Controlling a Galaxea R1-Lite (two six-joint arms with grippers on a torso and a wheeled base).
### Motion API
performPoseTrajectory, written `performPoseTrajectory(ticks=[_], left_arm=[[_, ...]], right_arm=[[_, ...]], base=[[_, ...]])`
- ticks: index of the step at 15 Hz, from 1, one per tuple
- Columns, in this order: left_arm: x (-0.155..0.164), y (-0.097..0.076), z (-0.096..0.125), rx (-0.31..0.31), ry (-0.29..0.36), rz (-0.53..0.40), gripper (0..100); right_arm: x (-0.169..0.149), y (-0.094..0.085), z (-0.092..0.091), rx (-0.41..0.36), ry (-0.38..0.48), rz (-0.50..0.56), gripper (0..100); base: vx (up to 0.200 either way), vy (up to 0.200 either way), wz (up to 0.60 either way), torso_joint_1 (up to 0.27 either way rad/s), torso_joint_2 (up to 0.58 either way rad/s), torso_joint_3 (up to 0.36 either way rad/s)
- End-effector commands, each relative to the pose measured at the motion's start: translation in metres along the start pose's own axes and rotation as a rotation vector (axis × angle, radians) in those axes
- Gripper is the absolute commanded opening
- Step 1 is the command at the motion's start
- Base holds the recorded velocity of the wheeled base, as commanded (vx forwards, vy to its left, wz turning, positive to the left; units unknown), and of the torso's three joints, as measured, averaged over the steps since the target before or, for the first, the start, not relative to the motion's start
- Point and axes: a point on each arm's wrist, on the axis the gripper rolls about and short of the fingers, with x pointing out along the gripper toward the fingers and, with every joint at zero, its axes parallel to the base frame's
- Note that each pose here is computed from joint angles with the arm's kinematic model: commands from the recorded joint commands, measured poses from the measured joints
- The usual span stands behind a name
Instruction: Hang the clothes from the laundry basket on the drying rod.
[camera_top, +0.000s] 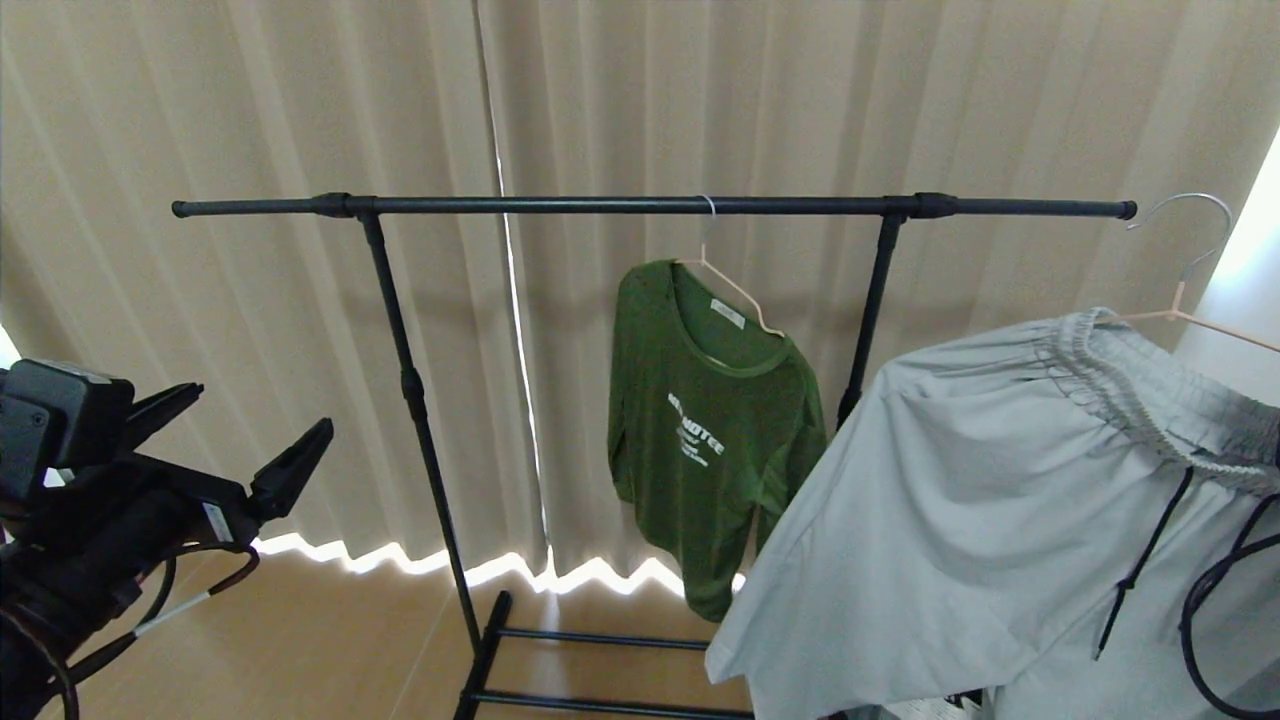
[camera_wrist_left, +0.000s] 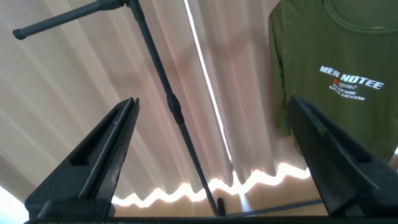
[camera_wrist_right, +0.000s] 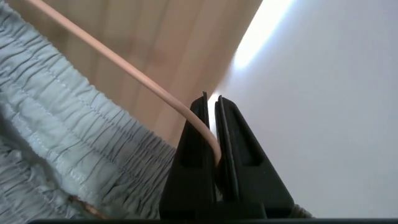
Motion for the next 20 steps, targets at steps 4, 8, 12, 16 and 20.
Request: performPoseTrajectory(ticks=[4,8,12,16,20], left_arm=[[0.000,-0.002,-0.001,0.002,0.005,-0.011,100],[0.000,-0.005,-0.001,0.002,0.004,-0.031,100],[-0.002,-0.008,-0.003,0.008,0.012,-0.047,100],[-0.006,-0.010,-0.008,0.004,0.032,-0.054,100],[-0.004,-0.011,-0.010,0.006,0.046,-0.057,100]], right_arm=[[0.000,0.008,-0.001,0.000,0.002,0.038,0],[0.000,0.008,-0.001,0.000,0.004,0.038,0],[0.000,0.008,-0.001,-0.001,0.006,0.038,0],[-0.005,0.014,-0.001,0.008,0.001,0.069,0],[-0.010,0.044,0.015,0.011,-0.062,0.212,0]], base=[[0.200,0.000,0.00,-0.002,0.00,0.005],[0.200,0.000,0.00,0.024,0.00,0.002],[0.100,0.000,0.00,0.000,0.00,0.001],[0.000,0.000,0.00,0.000,0.00,0.000],[0.000,0.000,0.00,0.000,0.00,0.000]])
